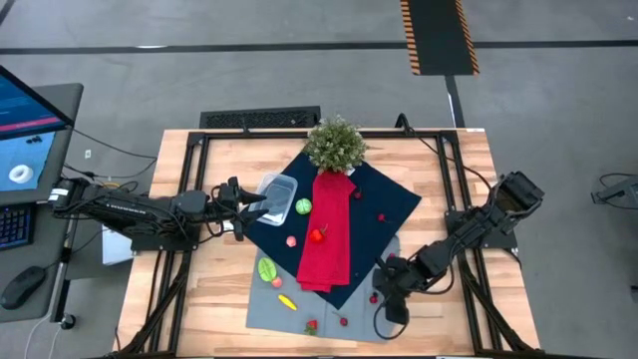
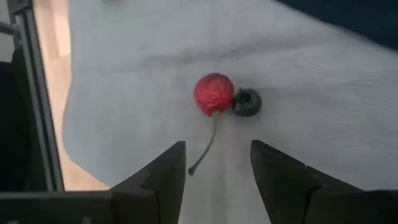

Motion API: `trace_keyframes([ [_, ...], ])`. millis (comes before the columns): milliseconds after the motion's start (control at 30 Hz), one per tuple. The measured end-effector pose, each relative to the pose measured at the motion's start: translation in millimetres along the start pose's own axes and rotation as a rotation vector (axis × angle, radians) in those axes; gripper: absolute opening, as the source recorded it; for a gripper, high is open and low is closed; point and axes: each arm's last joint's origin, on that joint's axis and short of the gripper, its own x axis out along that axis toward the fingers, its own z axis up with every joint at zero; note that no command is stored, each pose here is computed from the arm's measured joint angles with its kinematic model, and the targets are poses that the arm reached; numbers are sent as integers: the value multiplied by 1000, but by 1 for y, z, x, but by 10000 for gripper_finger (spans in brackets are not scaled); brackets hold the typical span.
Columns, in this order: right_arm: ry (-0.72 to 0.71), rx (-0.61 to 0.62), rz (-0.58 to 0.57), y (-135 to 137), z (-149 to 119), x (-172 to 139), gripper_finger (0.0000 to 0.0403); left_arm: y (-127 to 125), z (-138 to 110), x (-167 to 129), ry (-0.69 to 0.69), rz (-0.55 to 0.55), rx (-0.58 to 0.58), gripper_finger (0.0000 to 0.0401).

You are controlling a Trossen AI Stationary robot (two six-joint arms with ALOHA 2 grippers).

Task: Pick and placing Produce into tupperware
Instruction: Put the red cherry into the transparent bin

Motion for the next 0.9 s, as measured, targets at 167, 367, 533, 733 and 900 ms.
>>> trace_keyframes([
  [167,-9,-2,10,1,1,-3,173,0,0,0,0,0,0,204],
  [367,-7,-18,9,1,0,-3,108,0,0,0,0,0,0,204],
  [533,-4,-42,13,1,1,-3,27,0,0,0,0,1,0,204],
  [733,-13,-46,7,-3,5,-3,22,0,0,0,0,0,2,204],
  [900,-36,-90,3,-5,14,-6,10,0,0,0,0,1,2,204],
])
